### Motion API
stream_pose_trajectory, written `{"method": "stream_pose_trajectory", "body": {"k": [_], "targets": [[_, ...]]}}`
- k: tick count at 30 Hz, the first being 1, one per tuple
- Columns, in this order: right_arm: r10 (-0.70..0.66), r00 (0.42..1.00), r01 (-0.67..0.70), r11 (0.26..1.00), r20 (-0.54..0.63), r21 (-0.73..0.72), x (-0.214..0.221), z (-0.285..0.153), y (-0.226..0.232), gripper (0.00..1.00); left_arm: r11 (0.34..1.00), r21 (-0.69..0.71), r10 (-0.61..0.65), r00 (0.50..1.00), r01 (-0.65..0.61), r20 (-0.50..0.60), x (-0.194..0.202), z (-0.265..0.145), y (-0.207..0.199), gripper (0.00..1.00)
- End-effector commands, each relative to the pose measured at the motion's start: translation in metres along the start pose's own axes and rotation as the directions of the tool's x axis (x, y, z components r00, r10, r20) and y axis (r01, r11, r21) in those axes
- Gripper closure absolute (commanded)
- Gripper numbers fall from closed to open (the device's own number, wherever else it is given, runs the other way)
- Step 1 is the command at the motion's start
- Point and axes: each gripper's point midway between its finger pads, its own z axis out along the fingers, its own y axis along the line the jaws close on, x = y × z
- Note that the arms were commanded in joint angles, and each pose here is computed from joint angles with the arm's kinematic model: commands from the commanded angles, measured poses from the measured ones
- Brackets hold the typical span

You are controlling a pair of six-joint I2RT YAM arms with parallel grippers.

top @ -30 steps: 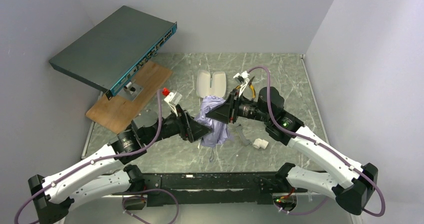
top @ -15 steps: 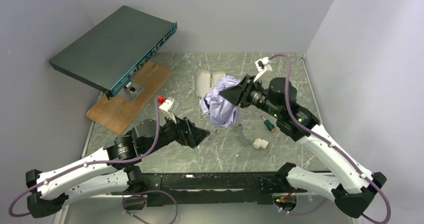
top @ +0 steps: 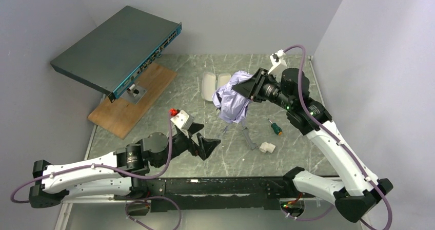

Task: Open the umbrella

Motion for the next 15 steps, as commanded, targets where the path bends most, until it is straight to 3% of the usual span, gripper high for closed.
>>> {"method": "stream_pose_trajectory", "body": {"k": [1,15], "targets": [[0.104,0.995,-0.104,0.993,-0.007,-0.056,-0.018,-0.006,0.019,1.0,0.995,0.016,0.092,0.991,-0.094,0.099,-0.027,0.004,-0.005,0.05],[0.2,0.976,-0.208,0.973,-0.084,-0.102,-0.003,-0.004,0.023,1.0,0.967,-0.019,0.253,0.958,-0.252,0.138,-0.039,0.046,-0.02,0.08]]}}
